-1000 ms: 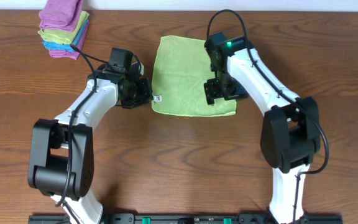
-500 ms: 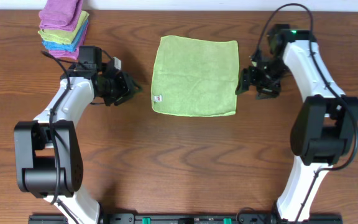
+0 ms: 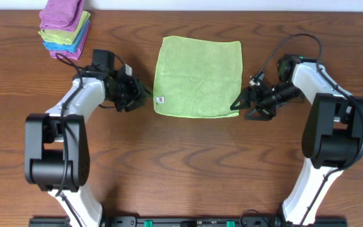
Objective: Fold the cloth
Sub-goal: 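Grasp the cloth's left and right near edges with both grippers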
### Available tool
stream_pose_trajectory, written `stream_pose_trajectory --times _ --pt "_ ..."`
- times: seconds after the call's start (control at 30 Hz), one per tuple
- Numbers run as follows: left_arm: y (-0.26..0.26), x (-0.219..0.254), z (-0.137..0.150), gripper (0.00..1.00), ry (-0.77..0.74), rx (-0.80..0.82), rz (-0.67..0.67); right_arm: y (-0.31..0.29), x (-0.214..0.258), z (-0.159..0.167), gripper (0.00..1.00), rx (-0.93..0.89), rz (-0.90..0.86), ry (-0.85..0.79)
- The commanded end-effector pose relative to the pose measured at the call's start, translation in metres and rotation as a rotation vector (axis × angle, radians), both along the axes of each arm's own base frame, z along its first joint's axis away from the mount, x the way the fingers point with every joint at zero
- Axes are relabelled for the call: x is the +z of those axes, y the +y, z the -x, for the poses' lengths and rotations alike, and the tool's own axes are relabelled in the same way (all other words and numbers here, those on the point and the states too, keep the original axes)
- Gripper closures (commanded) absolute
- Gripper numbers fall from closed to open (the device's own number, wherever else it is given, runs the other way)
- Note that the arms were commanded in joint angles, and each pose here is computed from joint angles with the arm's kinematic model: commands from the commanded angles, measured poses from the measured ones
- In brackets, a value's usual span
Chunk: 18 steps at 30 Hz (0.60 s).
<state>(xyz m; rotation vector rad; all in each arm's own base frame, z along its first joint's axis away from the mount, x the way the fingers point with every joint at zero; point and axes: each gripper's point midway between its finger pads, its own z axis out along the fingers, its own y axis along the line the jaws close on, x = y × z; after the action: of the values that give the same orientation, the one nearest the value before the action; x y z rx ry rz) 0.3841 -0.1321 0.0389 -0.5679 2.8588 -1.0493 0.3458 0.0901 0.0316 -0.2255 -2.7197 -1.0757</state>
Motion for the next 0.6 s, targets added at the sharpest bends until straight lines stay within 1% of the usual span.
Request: stream_pose_trajectory --times 0.0,0.2,0.3,0.37,0.43,0.5,0.57 --pt "-0.013 -0.01 0.007 0.54 0.055 -0.01 0.03 0.0 0.01 -0.006 0.28 -0.022 -0.039 -0.037" --pt "-0.016 -0.012 0.011 0.54 0.07 -0.021 0.03 -0.008 -0.002 -0.011 0.27 -0.076 0.024 -0.017" --pt "-0.02 -0.014 0.013 0.54 0.075 -0.031 0.025 -0.007 -0.004 -0.013 0.3 -0.086 0.027 -0.02" --pt "-0.021 -0.017 0.014 0.56 0.081 -0.03 0.016 -0.007 -0.004 -0.015 0.31 -0.092 0.028 -0.024" --pt "-0.023 -0.019 0.015 0.57 0.089 -0.035 0.016 -0.005 -0.004 -0.016 0.35 -0.099 0.03 -0.019" --pt "-0.024 -0.019 0.015 0.58 0.088 -0.037 0.017 -0.001 -0.004 -0.015 0.42 -0.089 0.03 -0.017" --pt "-0.024 -0.019 0.014 0.62 0.085 -0.034 0.018 0.004 -0.004 -0.014 0.54 -0.075 0.03 -0.018"
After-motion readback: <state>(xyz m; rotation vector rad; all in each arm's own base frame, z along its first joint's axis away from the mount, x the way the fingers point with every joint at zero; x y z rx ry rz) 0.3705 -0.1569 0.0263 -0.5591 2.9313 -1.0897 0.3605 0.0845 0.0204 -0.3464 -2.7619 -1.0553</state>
